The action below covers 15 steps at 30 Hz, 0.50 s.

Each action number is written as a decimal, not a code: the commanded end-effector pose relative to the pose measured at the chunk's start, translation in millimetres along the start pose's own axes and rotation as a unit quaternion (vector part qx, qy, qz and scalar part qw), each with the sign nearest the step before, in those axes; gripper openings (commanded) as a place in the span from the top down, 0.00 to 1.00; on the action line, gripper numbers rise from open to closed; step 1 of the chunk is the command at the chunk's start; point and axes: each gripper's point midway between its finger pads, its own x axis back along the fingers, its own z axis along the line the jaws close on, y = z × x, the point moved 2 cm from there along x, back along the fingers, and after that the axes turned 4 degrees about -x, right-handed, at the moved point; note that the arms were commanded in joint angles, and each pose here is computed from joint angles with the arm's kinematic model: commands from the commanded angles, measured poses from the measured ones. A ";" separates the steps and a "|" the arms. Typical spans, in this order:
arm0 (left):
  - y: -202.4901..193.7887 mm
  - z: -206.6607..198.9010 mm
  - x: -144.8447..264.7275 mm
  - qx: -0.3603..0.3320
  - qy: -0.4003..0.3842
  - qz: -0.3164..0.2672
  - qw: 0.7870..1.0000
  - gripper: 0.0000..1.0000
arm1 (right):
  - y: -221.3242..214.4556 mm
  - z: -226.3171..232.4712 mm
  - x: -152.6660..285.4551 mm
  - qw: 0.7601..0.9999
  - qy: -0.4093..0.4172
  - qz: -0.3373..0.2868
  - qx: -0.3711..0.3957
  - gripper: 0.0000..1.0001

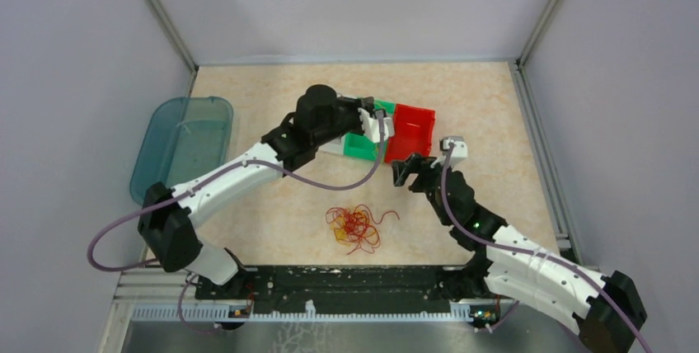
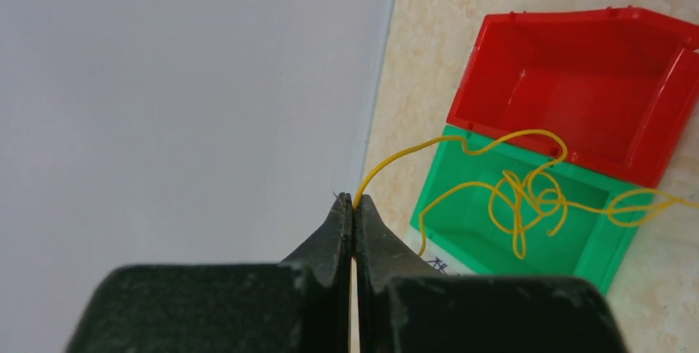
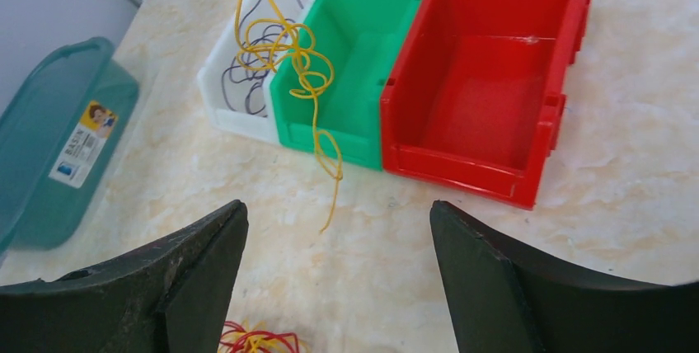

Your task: Untangle the cables

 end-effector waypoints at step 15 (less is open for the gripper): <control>-74.2 66.1 -73.2 0.000 0.081 0.035 0.996 1.00 | 26.3 -11.8 -19.6 0.998 -0.044 -0.043 -0.014 0.19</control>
